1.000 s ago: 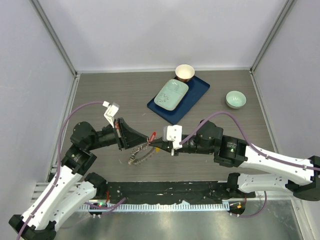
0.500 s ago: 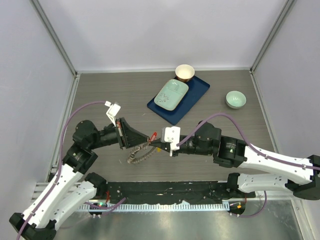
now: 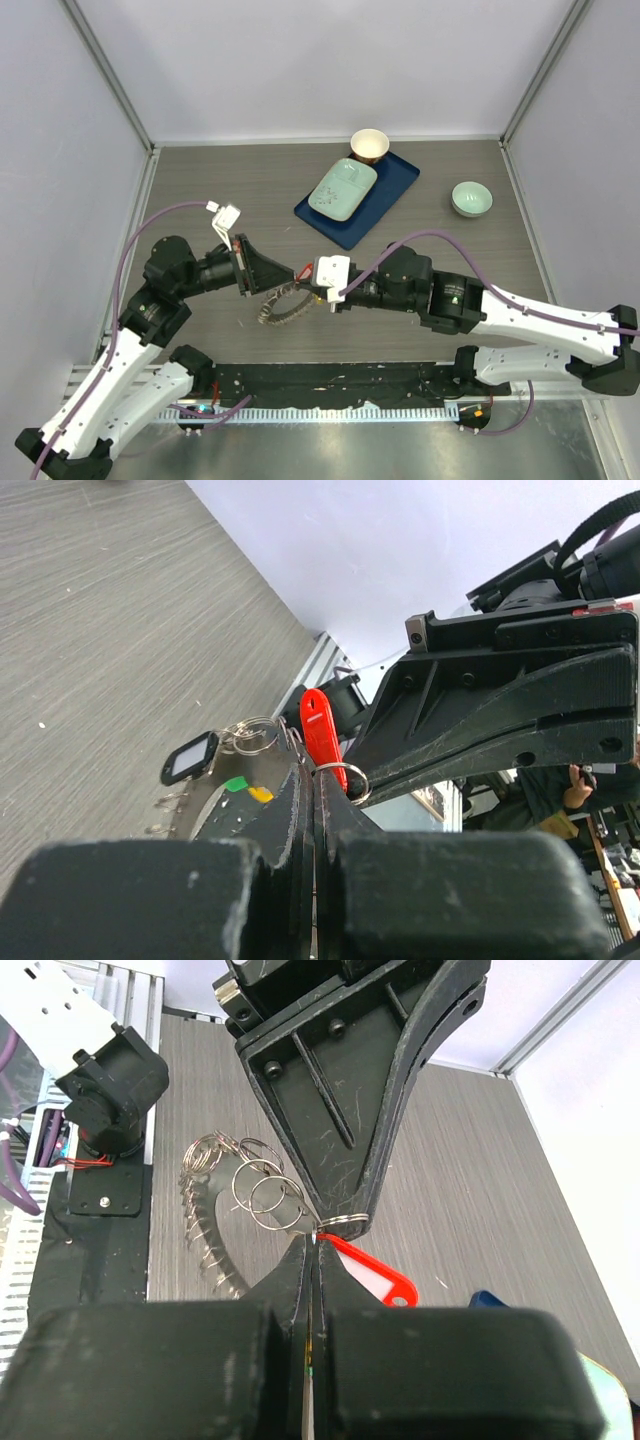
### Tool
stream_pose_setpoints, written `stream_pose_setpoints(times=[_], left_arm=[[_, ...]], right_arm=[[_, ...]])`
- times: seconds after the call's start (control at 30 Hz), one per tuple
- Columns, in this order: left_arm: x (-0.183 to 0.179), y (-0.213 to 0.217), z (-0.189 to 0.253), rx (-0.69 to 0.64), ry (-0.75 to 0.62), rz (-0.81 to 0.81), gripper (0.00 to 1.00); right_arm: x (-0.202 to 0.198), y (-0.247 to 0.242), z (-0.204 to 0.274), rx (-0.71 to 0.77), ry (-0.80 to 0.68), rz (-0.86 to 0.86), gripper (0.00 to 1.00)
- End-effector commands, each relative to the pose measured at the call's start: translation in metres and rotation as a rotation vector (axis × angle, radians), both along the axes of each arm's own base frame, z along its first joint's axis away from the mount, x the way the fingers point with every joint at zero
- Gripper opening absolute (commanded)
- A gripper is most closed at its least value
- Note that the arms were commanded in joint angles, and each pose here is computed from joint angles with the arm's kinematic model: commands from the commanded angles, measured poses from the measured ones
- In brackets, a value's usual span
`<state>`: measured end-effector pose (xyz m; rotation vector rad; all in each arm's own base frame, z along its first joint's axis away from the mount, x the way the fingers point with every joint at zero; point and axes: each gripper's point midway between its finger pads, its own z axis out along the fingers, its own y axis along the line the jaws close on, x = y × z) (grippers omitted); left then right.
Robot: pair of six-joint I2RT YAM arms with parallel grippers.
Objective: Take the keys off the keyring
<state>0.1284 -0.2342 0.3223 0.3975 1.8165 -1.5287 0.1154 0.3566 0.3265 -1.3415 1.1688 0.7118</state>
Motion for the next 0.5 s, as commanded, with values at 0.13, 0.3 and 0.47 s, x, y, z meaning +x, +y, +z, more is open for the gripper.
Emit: stream_pose_setpoints(times=[0.13,0.3,0.47], left_arm=[[-0.010,0.003,0.034,-0.038,-0.137,-0.025,0.00],[-0.021,0.003,0.029,-0.030,-0.193,-0.091,0.00],[-0.032,0.000,0.037,-0.084,-0.245,-0.163,0.00]], right_arm=[[0.007,0.000,0.007,-0.007,-0.031,-0.051,0.01],[0.007,-0.002,0.017,0.032,-0.034,-0.053,0.01],[0.012,-0.004,0.017,0.028,-0.030,-0.089,0.01]])
